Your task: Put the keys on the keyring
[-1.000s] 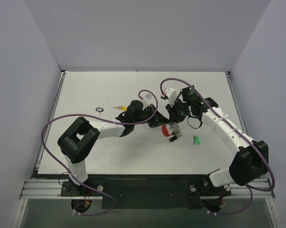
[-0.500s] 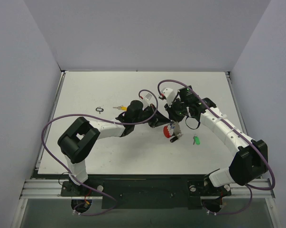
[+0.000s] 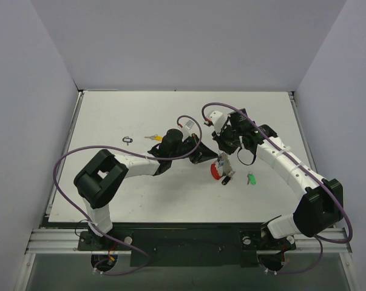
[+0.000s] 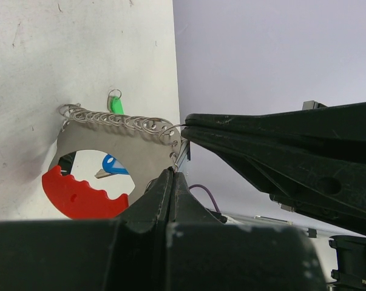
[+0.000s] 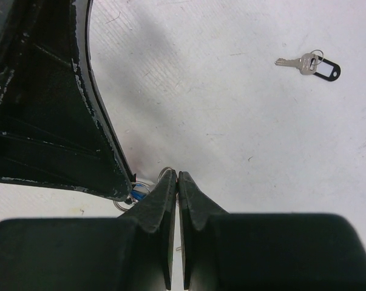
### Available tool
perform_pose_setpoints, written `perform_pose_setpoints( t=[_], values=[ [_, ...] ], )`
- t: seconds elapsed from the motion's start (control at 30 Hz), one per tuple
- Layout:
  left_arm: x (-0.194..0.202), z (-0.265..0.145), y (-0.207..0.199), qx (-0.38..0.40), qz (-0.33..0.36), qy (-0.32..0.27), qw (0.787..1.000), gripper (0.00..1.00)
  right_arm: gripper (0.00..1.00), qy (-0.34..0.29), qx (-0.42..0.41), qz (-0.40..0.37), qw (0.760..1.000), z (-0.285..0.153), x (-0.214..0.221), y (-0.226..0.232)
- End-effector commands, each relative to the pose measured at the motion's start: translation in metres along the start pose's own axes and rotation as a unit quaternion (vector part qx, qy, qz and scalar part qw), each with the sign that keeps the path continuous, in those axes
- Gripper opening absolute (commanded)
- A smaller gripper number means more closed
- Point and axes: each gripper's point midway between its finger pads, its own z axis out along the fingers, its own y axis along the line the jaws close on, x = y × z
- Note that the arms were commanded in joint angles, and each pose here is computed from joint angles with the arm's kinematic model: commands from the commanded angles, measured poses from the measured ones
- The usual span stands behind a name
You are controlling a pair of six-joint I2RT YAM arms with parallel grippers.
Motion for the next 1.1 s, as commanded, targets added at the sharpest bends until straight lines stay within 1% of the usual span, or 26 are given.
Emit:
perform_pose_setpoints(
  t=[0.0,0.23,0.33,0.4,0.57,0.67,0.77,0.87,0.97,1.0,1.07],
  values=[
    [-0.004,-0.002,-0.015,0.029,0.009,-0.007,0.999,0.0,0.0,-0.009,0.01,-0.004,1.0,-0.012,-0.008,-0.004],
    [-0.002,-0.006,-0.018,0.044,0.01,-0.006,0.999,0.0,0.0,-0.035,-0.038,0.04,0.998,-0.012,-0.017,0.009],
    [-0.002,-0.009,-0.018,0.045,0.012,-0.009,0.999,0.0,0.0,-0.035,-0.055,0.058,0.996,-0.009,-0.016,0.012],
    [-0.001,-0.011,-0.016,0.044,0.013,-0.01,0.999,0.04,0.0,-0.037,-0.06,0.065,0.995,-0.009,-0.017,0.012],
    [-0.002,-0.019,-0.016,0.049,0.021,-0.019,0.998,0.21,0.0,-0.039,-0.076,0.078,0.993,-0.007,-0.014,0.014],
    [-0.003,-0.028,-0.02,0.05,0.047,-0.03,0.997,0.28,0.0,-0.043,-0.093,0.083,0.991,-0.007,-0.013,0.018],
    [-0.011,-0.038,-0.02,0.042,0.074,-0.056,0.995,0.31,0.0,-0.046,-0.1,0.085,0.99,-0.005,-0.013,0.02],
    [-0.014,-0.05,-0.025,0.037,0.121,-0.074,0.989,0.36,0.0,-0.048,-0.106,0.085,0.99,-0.005,-0.013,0.023],
    [-0.021,-0.059,-0.035,0.047,0.172,-0.1,0.979,0.38,0.0,-0.051,-0.115,0.084,0.988,-0.004,-0.013,0.026],
    [-0.022,-0.06,-0.033,0.044,0.182,-0.107,0.976,0.4,0.0,-0.055,-0.116,0.082,0.988,-0.005,-0.014,0.027],
    [-0.024,-0.062,-0.033,0.05,0.219,-0.119,0.967,0.4,0.0,-0.058,-0.12,0.08,0.988,-0.006,-0.014,0.029]
  ],
)
